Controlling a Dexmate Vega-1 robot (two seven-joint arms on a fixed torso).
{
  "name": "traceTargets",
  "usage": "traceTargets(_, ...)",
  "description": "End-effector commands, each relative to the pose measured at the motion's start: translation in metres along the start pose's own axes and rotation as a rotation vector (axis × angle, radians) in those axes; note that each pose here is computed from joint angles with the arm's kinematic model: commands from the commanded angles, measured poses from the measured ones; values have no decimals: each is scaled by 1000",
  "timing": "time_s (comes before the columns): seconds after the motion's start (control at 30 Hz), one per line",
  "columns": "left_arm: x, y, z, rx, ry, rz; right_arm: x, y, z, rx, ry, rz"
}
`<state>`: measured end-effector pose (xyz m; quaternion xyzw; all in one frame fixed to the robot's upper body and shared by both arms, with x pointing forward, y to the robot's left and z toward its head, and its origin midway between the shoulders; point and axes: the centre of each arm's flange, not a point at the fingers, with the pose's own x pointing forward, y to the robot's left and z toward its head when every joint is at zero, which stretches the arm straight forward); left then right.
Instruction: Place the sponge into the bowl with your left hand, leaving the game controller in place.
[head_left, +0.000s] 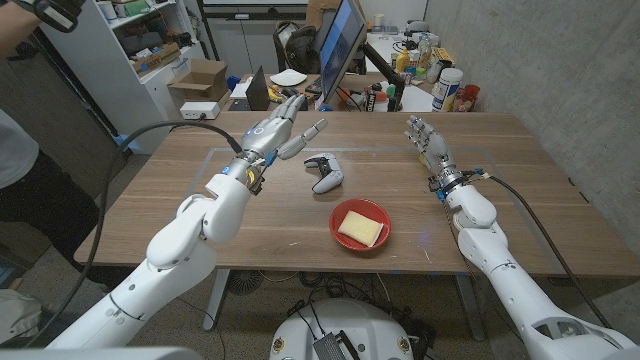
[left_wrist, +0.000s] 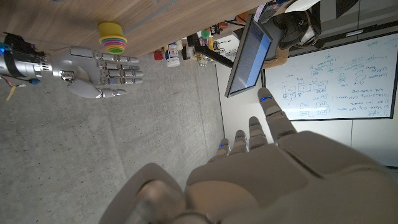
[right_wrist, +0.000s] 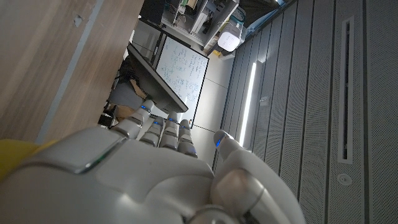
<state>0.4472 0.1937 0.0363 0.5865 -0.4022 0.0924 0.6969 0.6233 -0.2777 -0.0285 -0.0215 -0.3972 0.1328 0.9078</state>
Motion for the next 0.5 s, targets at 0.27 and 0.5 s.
traceTargets(0.27, -2, 12, -26, -260, -85, 28, -26, 14, 2, 3, -5, -54)
traceTargets(0.5, -3, 16, -26, -282, -83, 36, -18, 14, 1, 13, -26, -45)
